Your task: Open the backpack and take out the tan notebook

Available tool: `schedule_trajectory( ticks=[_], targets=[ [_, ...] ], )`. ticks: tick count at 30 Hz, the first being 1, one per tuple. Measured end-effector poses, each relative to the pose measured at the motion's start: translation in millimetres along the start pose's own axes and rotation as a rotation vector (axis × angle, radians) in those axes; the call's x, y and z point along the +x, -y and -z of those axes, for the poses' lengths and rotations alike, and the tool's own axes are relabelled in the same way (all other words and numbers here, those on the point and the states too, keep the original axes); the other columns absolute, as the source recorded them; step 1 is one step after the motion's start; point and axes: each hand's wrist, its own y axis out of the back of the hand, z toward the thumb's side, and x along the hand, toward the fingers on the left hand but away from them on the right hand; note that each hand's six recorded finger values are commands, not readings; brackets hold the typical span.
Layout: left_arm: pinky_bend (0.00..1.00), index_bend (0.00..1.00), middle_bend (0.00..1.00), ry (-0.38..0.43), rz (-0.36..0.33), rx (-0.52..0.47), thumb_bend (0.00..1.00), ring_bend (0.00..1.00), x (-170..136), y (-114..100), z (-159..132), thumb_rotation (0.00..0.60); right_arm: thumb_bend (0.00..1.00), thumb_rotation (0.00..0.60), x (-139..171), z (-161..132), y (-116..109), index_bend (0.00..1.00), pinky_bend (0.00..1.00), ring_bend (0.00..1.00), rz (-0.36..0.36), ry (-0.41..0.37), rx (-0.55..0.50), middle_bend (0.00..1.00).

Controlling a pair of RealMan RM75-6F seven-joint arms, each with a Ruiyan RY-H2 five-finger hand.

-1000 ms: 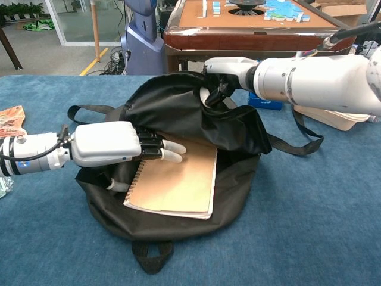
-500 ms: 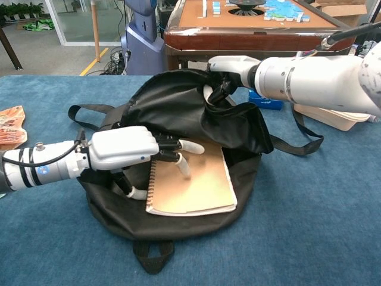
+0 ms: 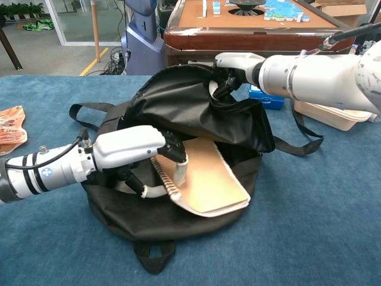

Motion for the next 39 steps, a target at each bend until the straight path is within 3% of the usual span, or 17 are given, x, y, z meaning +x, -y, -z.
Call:
schedule_trajectory(
  ticks=[8,19,22,28,30,34,37,39],
  targets=[
    [0.25,0.69,0.71,0.023,-0.112,-0.123,0.40,0.49,0,-17,-12,0.600,0.88,0.600,3,2,0,0.69,0.12,0.26,-0.004,-0.009,0.001,0.49],
    [0.41,0.68,0.71,0.029,-0.289,-0.253,0.40,0.58,-26,-68,-24,0.600,0.88,0.600,19,-3,13,0.69,0.12,0.26,-0.040,-0.079,0.032,0.46],
    [0.41,0.68,0.71,0.012,-0.335,-0.278,0.40,0.58,-38,-87,-27,0.600,0.85,0.600,26,-6,21,0.59,0.12,0.24,-0.065,-0.109,0.056,0.39],
    [0.41,0.68,0.71,-0.067,-0.417,-0.255,0.40,0.59,-71,-133,-27,0.600,0.63,0.600,46,-15,37,0.13,0.12,0.12,-0.121,-0.177,0.090,0.20],
    [0.41,0.68,0.71,-0.104,-0.437,-0.224,0.40,0.59,-84,-147,-25,0.600,0.55,0.600,55,-17,43,0.03,0.11,0.07,-0.143,-0.197,0.092,0.12],
    [0.41,0.68,0.71,-0.165,-0.462,-0.162,0.40,0.59,-105,-165,-21,0.600,0.30,0.600,73,-20,50,0.00,0.08,0.01,-0.174,-0.226,0.104,0.01],
    [0.41,0.68,0.71,-0.198,-0.473,-0.130,0.40,0.59,-115,-175,-18,0.600,0.13,0.600,87,-20,49,0.00,0.07,0.00,-0.171,-0.244,0.117,0.00],
    [0.41,0.68,0.71,-0.217,-0.478,-0.113,0.40,0.59,-121,-182,-16,0.600,0.08,0.600,95,-20,46,0.00,0.07,0.00,-0.155,-0.254,0.120,0.00]
  ],
)
